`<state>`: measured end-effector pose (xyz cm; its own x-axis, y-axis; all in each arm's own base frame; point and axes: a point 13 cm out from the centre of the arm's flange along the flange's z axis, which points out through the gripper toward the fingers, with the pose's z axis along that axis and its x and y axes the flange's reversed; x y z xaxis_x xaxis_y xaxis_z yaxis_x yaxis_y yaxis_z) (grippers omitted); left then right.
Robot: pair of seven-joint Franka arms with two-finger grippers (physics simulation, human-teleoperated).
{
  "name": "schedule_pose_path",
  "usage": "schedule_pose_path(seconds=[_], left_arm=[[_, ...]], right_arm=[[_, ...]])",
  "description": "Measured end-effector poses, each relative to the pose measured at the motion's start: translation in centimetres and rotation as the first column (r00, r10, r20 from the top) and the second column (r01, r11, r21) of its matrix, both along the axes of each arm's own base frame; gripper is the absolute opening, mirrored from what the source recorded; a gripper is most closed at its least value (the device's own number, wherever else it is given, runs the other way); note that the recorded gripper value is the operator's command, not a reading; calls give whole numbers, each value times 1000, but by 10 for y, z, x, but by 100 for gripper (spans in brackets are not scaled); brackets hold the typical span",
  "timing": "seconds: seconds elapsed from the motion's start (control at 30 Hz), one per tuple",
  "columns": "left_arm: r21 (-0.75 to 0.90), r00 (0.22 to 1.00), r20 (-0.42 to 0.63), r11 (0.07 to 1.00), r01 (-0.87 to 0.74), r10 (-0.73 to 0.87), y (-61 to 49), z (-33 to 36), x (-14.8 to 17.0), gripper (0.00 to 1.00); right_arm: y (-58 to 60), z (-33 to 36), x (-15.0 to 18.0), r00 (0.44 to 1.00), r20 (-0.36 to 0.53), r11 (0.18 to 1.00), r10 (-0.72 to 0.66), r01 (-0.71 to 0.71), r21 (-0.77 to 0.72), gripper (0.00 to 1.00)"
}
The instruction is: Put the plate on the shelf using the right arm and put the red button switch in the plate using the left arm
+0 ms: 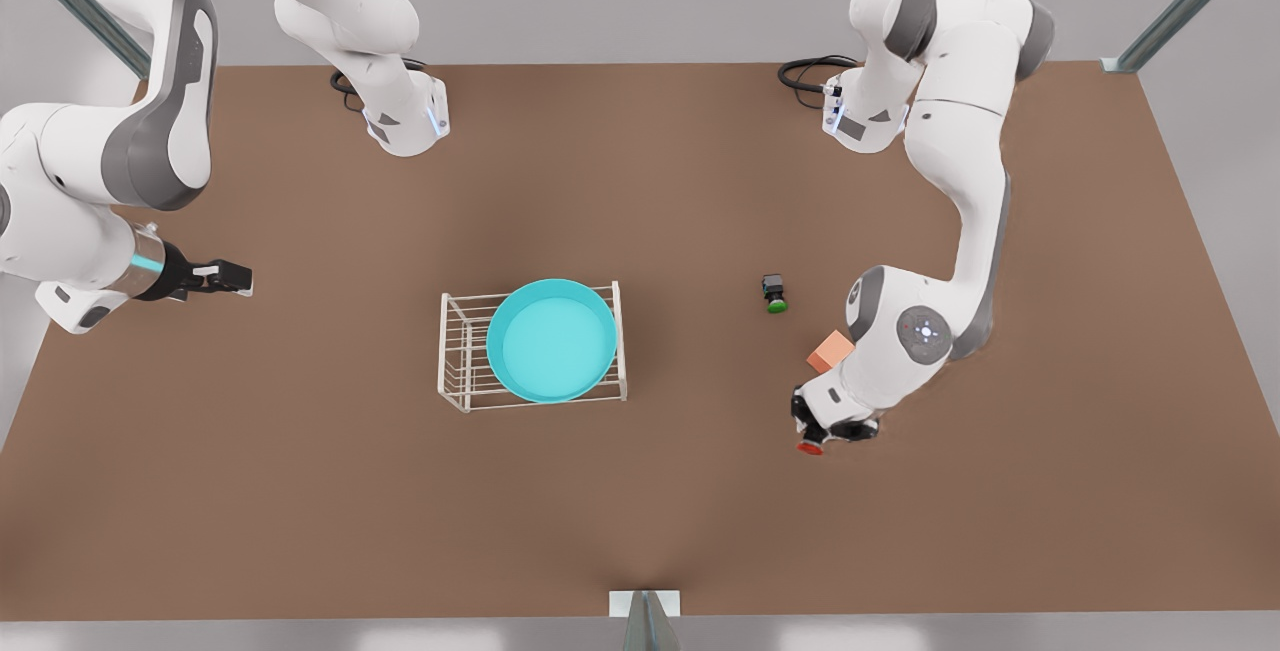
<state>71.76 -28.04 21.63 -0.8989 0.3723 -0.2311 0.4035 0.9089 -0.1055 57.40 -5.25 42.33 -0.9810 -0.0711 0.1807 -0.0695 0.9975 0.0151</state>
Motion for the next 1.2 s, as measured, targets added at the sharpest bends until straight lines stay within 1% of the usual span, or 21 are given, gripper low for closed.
schedule_pose_path(seconds=[0.1, 0.13, 0.2, 0.23, 0.33, 0.4, 0.5, 0.53, 0.57, 0.6, 0.73, 0.8, 0.87, 0.9, 0.97, 1.0, 1.07, 1.1, 1.13, 1.2], left_arm=[[-57, 999, 32, 998, -3, 5, -136, 60, -29, 39], [-69, 999, 24, 997, -19, 21, -168, 70, -43, 39], [-112, 997, 18, 991, -78, 81, -214, 99, -57, 39], [-124, 994, 1, 987, -106, 107, -234, 104, -68, 39], [-155, 983, -50, 971, -184, 178, -299, 97, -105, 39], [-171, 969, -82, 955, -242, 231, -329, 78, -124, 39], [-190, 935, -128, 917, -350, 330, -348, 54, -132, 40], [-196, 922, -142, 903, -383, 360, -351, 48, -133, 46], [-203, 909, -155, 888, -414, 388, -355, 45, -134, 61], [-210, 895, -167, 872, -442, 414, -358, 42, -134, 100], [-227, 839, -216, 811, -540, 499, -362, 39, -133, 100], [-208, 806, -233, 782, -588, 544, -345, 67, -127, 100], [-158, 757, -237, 745, -648, 609, -289, 123, -107, 100], [-125, 718, -234, 712, -691, 656, -236, 154, -85, 100], [-43, 606, -217, 613, -789, 765, -89, 198, -35, 100], [6, 568, -200, 581, -814, 798, -29, 208, -25, 100], [109, 536, -172, 556, -824, 827, 51, 209, -24, 100], [150, 539, -162, 561, -814, 826, 78, 210, -28, 100], [197, 558, -155, 579, -791, 815, 96, 215, -42, 100], [294, 612, -161, 629, -719, 774, 122, 215, -92, 100]], right_arm=[[0, 0, 0, 1000, 0, 1000, -1, 1, 1, 100], [1, 0, 0, 1000, -1, 1000, -1, 1, 1, 100], [1, -1, -1, 1000, -4, 1000, -2, 2, 1, 100], [1, -1, -1, 1000, -4, 1000, -2, 2, 1, 100], [1, -2, -1, 1000, -3, 1000, -3, 3, 1, 100], [1, -2, -1, 1000, -2, 1000, -4, 4, 1, 100], [1, -2, -1, 1000, -2, 1000, -4, 4, 1, 100], [1, -2, -1, 1000, -2, 1000, -5, 5, 1, 100], [1, -3, -1, 1000, -3, 1000, -5, 5, 1, 100], [1, -3, -1, 1000, -3, 1000, -5, 5, 2, 100], [1, -3, -1, 1000, -2, 1000, -5, 5, 1, 100], [1, -2, -2, 1000, -1, 1000, -6, 6, 1, 100], [1, -1, -2, 1000, 0, 1000, -6, 6, 0, 100], [1, -1, -2, 1000, 0, 1000, -6, 6, 0, 100], [2, -1, -2, 1000, 0, 1000, -6, 6, 0, 100], [2, -1, -2, 1000, 0, 1000, -6, 6, 0, 100], [2, -1, -2, 1000, 0, 1000, -6, 6, 1, 100], [2, -1, -2, 1000, 0, 1000, -6, 6, 0, 100], [3, -1, -2, 1000, 0, 1000, -6, 6, 1, 100], [3, -1, -2, 1000, 0, 1000, -6, 6, 0, 100]])
